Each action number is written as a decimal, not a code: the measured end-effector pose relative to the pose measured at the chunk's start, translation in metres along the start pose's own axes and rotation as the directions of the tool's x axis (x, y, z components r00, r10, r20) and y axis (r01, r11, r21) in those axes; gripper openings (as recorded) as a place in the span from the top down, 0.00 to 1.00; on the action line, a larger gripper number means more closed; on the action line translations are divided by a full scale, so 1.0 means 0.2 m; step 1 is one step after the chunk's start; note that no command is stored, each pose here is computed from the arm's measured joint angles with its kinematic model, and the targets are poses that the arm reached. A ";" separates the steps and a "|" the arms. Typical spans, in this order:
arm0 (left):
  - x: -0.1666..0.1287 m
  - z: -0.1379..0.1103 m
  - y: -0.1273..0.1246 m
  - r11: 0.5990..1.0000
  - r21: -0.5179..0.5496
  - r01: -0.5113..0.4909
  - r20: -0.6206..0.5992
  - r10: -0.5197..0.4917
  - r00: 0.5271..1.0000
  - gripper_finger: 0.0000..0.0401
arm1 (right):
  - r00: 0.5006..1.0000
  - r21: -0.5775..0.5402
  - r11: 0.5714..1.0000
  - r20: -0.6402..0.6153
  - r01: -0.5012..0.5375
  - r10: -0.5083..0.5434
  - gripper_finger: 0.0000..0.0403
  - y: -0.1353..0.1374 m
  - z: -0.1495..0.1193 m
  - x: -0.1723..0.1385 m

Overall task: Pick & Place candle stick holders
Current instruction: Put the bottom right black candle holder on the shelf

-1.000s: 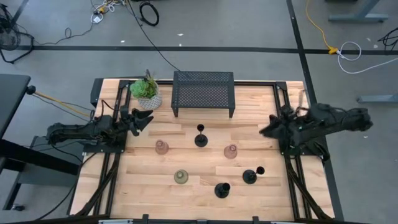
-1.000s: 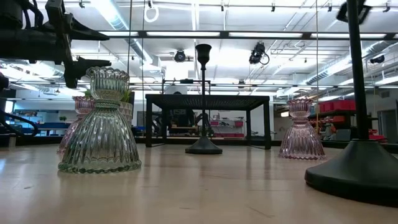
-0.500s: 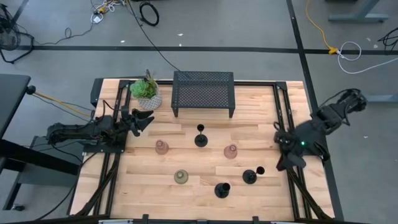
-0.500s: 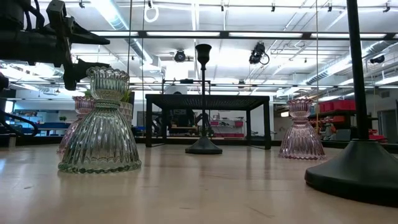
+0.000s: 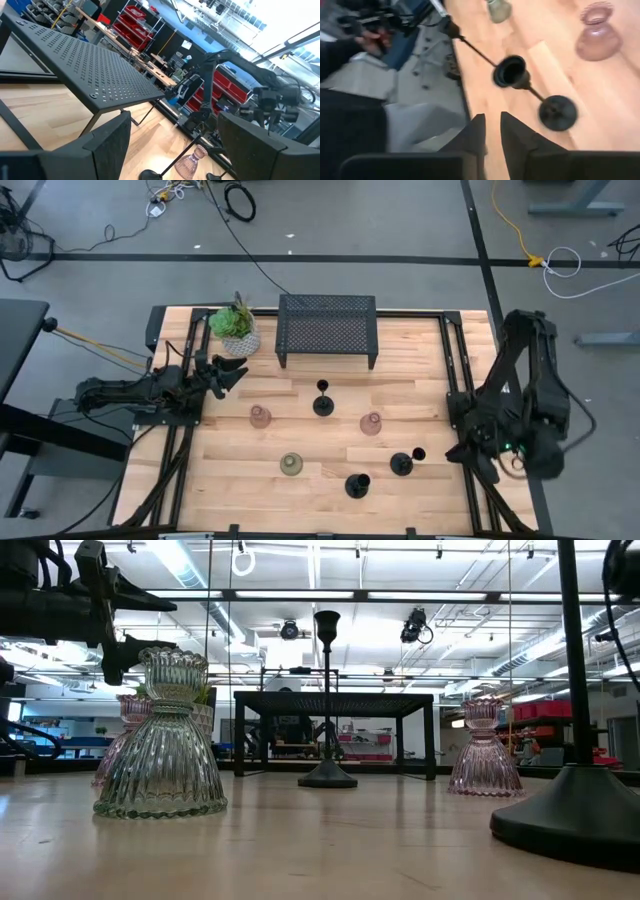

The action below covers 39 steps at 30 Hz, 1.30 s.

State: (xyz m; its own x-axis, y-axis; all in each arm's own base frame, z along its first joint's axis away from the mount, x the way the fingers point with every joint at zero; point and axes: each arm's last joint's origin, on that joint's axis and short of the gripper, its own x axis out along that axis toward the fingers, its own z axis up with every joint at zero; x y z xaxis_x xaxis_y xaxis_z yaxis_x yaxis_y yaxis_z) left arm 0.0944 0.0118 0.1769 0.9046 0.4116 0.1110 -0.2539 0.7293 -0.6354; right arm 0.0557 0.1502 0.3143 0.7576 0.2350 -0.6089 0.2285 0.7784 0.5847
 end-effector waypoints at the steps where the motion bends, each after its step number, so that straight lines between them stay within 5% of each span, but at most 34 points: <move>1: 0.00 0.00 0.00 1.000 0.000 0.000 0.000 0.000 1.000 0.26 | 1.000 -0.011 1.000 0.011 0.027 -0.027 0.88 0.01 -0.03 0.02; 12: 0.00 0.00 0.00 1.000 -0.001 0.000 0.000 0.000 1.000 0.26 | 0.963 0.016 0.969 0.108 0.245 -0.246 0.97 0.06 -0.24 0.27; 24: 0.00 0.00 0.00 1.000 0.000 0.003 -0.001 -0.003 1.000 0.26 | 0.920 0.051 0.934 0.159 0.354 -0.358 0.56 0.07 -0.20 0.47; 31: 0.00 0.00 0.00 1.000 0.000 0.003 -0.001 -0.003 1.000 0.26 | 0.892 0.014 0.917 0.225 0.399 -0.392 0.44 0.07 -0.14 0.60; 35: 0.00 0.00 0.00 1.000 0.001 0.002 -0.002 -0.002 1.000 0.26 | 0.873 0.024 0.894 0.202 0.448 -0.443 0.50 0.05 -0.11 0.65; 39: 0.00 0.00 0.00 1.000 0.002 0.002 -0.002 -0.002 1.000 0.26 | 0.857 0.001 0.876 0.207 0.482 -0.471 0.76 0.03 -0.07 0.66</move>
State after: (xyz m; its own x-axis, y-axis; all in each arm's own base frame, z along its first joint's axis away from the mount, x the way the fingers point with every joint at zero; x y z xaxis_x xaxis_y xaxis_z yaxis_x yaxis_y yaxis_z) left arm 0.0944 0.0117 0.1768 0.9059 0.4088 0.1106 -0.2526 0.7311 -0.6338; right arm 0.1491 0.1949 0.2296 0.6685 -0.2859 -0.6866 0.5657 0.7948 0.2198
